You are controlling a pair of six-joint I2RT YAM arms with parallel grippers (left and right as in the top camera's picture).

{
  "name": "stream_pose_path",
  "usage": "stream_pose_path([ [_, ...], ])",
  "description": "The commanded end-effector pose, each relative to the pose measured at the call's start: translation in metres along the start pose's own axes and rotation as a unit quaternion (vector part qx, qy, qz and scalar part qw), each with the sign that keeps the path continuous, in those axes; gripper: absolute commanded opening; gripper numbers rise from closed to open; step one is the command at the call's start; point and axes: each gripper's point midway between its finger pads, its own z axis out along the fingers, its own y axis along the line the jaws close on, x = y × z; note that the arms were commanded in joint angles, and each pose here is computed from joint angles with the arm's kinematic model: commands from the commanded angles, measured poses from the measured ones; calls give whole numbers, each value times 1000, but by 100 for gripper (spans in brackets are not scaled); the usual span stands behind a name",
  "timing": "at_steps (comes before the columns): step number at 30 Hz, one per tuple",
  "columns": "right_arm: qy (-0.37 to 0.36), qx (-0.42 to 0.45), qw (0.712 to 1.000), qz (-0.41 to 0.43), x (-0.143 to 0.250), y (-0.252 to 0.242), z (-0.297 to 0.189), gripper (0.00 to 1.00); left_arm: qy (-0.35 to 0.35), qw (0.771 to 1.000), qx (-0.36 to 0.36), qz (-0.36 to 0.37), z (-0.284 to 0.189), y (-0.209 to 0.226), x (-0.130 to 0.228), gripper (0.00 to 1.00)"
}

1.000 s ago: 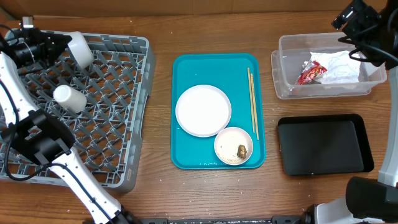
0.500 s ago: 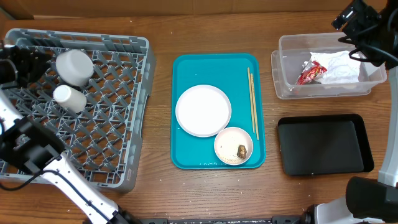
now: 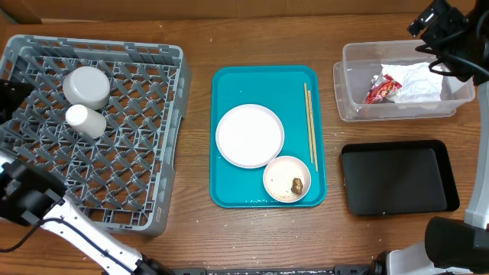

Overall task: Sort waste into correct bins and load items into the dishwasher
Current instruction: 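Lower the bowl upright into the rack slots with the left gripper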

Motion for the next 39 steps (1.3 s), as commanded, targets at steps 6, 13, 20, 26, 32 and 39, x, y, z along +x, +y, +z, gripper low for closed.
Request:
stream_pose_path([
  [6, -7, -3, 1000, 0, -3, 2, -3, 100, 75, 978, -147, 128, 79, -31, 51, 4],
  [13, -7, -3, 1000, 0, -3, 2, -3, 100, 27, 950, -289, 113, 80, -6, 37, 4],
  [20, -7, -3, 1000, 0, -3, 2, -3, 100, -26, 927, -364, 87, 55, 22, 14, 4],
  [26, -7, -3, 1000, 0, -3, 2, -3, 100, -40, 931, -357, 59, 43, 32, 5, 4],
  [32, -7, -3, 1000, 0, -3, 2, -3, 100, 7, 981, -139, 132, 61, -37, 17, 4],
  [39, -7, -3, 1000, 0, -3, 2, -3, 100, 34, 958, -125, 257, 87, -77, 41, 4],
])
